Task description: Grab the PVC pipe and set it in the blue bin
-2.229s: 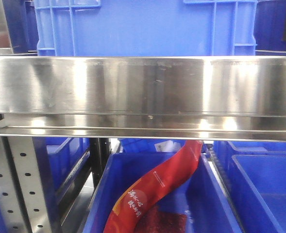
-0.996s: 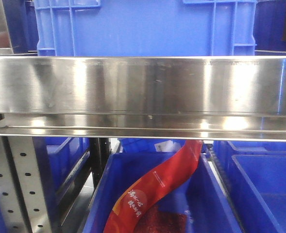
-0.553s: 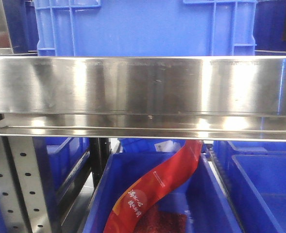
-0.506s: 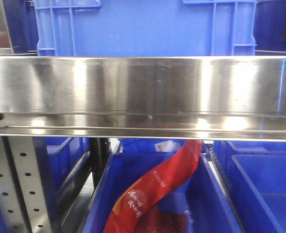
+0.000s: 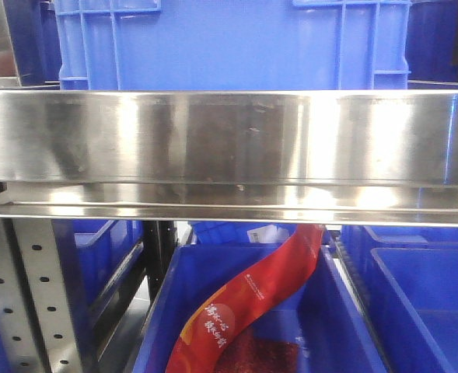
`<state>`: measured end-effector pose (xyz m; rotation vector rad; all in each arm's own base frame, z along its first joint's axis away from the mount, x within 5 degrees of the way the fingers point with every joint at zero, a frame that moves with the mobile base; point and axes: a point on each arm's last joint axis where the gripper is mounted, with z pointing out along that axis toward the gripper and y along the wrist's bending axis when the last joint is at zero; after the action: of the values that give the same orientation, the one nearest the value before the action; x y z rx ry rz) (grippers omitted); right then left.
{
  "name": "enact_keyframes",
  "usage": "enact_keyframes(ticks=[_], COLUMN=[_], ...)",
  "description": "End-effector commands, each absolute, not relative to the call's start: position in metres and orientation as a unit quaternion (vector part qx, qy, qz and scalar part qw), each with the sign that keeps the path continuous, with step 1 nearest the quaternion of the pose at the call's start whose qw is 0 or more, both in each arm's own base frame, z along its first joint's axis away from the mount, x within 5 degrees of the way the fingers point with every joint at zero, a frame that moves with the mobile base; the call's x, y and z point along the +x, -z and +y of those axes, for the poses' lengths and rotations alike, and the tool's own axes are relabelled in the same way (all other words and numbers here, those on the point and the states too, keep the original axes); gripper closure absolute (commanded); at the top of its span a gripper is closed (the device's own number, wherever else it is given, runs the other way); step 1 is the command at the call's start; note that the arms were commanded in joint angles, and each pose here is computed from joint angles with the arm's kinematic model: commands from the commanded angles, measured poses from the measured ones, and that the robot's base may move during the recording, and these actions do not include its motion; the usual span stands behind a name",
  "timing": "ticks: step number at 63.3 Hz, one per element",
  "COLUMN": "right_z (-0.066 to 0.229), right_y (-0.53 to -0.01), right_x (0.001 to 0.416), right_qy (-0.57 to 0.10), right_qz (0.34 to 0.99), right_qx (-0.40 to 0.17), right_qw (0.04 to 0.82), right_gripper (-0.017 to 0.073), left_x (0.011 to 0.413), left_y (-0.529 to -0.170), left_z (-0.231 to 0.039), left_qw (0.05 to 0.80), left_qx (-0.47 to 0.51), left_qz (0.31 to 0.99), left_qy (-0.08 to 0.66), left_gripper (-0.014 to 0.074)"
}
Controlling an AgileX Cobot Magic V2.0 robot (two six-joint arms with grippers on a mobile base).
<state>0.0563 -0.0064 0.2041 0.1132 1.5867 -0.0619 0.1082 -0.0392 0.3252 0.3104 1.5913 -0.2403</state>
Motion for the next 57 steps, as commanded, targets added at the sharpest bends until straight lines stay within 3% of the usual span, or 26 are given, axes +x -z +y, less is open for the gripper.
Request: enact_keyframes(ticks=[1,30,57], right_z=[-0.007,-0.007,-0.007], right_y=[-0.204,-0.204,-0.204], right_x=[0.056,0.056,0.056], right_qy=[0.030,0.030,0.030], right_qz=[0.709,0.709,0.709], right_qx=[0.051,0.051,0.051], right_qw=[0.703,0.703,0.703], right_gripper=[0.0728,0.0728,0.0728], left_x=[0.101,0.058,0.056], left_y=[-0.301,-0.215,-0.207], left_z=[-0.028,-0.002,-0.002], left_qw=[0.699,0.738,0.715], left_qx=[0.119,0.004,-0.006], left_qz=[0.701,0.675,0.699], left_qy=[0.074,0.021,0.032], left_gripper=[0.0705,0.0705,0.0705])
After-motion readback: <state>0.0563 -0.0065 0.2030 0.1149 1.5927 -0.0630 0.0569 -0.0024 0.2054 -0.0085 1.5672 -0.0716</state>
